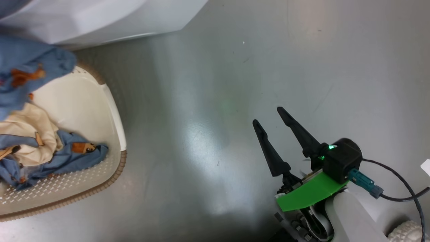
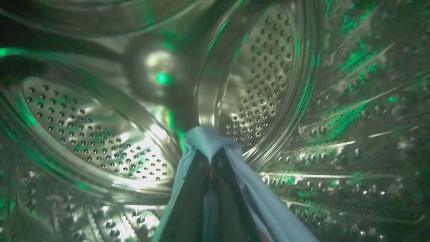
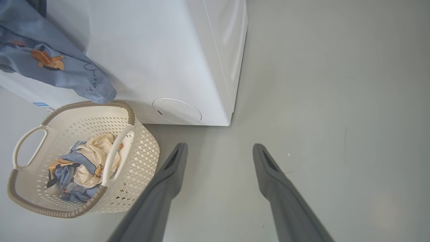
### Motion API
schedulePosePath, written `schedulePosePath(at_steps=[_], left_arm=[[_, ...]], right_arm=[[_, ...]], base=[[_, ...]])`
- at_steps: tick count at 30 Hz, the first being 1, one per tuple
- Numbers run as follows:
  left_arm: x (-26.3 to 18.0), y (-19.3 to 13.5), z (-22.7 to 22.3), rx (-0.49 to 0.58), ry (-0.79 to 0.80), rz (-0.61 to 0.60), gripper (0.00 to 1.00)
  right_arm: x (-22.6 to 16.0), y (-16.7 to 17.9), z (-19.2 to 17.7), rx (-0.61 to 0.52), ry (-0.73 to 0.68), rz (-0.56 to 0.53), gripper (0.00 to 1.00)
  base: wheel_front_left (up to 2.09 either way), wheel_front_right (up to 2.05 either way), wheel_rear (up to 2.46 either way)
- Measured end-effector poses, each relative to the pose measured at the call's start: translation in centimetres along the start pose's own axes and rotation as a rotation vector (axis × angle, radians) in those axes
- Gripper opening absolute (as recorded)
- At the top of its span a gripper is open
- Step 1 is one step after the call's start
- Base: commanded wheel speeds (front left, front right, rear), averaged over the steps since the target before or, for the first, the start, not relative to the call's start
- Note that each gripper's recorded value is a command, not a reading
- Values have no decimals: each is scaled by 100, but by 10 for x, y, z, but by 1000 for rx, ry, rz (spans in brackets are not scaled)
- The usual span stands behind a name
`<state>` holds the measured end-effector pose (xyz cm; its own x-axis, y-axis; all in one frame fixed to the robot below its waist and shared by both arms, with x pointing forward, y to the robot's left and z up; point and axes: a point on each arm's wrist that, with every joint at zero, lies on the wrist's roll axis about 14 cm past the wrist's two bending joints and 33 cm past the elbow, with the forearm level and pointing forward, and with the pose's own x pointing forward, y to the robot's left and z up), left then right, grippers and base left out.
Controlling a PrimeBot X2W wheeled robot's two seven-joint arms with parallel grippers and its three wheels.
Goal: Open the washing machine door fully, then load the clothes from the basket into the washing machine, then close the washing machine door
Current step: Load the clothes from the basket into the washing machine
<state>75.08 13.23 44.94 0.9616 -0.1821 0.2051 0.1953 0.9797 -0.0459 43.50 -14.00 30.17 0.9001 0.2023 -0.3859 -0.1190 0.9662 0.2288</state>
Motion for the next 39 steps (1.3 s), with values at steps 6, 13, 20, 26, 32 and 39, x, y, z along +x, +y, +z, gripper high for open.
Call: schedulePosePath(at_steps=[6, 13, 20, 26, 32, 39], left_arm=[[0, -7, 8, -15, -49, -5, 0], [-13, -4, -16, -28, 43, 10, 100], [-18, -6, -13, -26, 62, 3, 100], [-30, -11, -4, -42, 72, -6, 100], [-42, -11, 16, -46, 49, -5, 100], [-66, -6, 30, -56, 50, 8, 100]], right_arm=[[0, -4, 0, -5, 2, -10, 100], [2, -1, 2, -1, -5, -4, 100], [6, 3, 8, 2, -25, 8, 100], [8, 9, 23, -4, -63, 27, 100], [8, 15, 34, -11, -88, 48, 100], [5, 23, 48, -20, -121, 70, 100]], base=[[0, 0, 0], [0, 0, 0], [0, 0, 0], [0, 0, 0], [0, 0, 0], [0, 0, 0]])
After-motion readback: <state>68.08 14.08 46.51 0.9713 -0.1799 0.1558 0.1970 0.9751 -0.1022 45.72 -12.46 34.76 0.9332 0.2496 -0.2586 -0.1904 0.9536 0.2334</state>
